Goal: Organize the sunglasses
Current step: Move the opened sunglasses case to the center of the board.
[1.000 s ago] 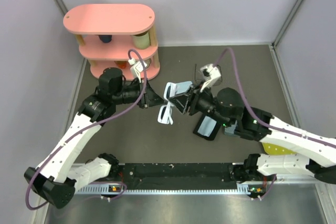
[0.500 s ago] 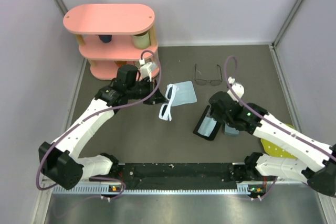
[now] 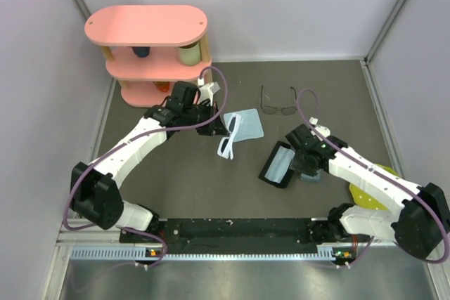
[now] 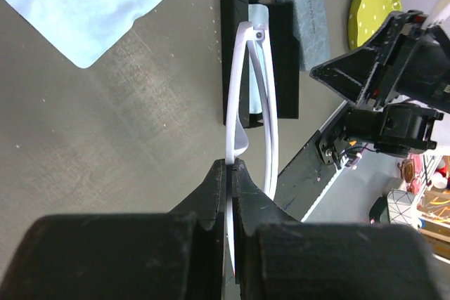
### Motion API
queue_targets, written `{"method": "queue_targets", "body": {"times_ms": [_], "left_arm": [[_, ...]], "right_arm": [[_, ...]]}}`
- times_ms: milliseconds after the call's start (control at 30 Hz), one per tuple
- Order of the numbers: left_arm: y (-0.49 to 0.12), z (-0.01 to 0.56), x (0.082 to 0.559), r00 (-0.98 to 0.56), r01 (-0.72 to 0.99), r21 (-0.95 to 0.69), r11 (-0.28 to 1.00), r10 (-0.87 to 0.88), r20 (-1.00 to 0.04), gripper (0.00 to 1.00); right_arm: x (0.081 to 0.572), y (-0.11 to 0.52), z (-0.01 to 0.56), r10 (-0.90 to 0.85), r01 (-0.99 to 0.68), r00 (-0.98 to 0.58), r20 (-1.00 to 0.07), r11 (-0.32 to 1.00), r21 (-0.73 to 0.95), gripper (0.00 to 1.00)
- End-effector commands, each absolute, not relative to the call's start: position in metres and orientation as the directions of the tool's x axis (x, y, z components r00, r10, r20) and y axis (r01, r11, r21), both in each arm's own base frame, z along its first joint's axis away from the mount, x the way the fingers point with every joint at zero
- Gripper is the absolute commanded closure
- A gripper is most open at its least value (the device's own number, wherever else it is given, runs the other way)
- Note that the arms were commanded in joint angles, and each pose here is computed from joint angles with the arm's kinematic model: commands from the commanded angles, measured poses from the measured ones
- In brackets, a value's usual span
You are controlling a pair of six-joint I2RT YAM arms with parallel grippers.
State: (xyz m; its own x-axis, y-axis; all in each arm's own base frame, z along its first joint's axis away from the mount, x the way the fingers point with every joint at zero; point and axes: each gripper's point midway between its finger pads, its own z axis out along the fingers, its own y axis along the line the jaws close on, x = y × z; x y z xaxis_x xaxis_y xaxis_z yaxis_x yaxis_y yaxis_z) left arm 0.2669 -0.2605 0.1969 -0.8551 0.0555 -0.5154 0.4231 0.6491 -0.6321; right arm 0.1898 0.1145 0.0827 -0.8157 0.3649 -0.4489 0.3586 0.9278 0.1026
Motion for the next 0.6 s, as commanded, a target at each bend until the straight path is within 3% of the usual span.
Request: {"method": "queue_targets", "body": {"times_ms": [0, 333, 567], "left_arm": [[-0.27, 0.223, 0.279, -0.825, 0.463, -0.644, 0.608, 0.031, -0.564, 1.0], [-0.268, 0.213, 0.273, -0.851, 0.436, -0.654, 0.618, 0.047, -0.523, 1.0], [-0.258, 0.205, 0.266, -0.86, 0.416, -0.626, 0.66, 0.062, -0.506, 1.0]], "right_arm": [[0.209, 0.125, 0.074, 0.327, 0.291, -0.832, -0.449, 0.945, 0.148, 0.68], [0.221, 0.135, 0.043, 0.314, 0.279, -0.853, -0.416, 0.949, 0.144, 0.75], [0.227, 0.144, 0.039, 0.285, 0.239, -0.865, -0.413, 0.958, 0.16, 0.99]]}}
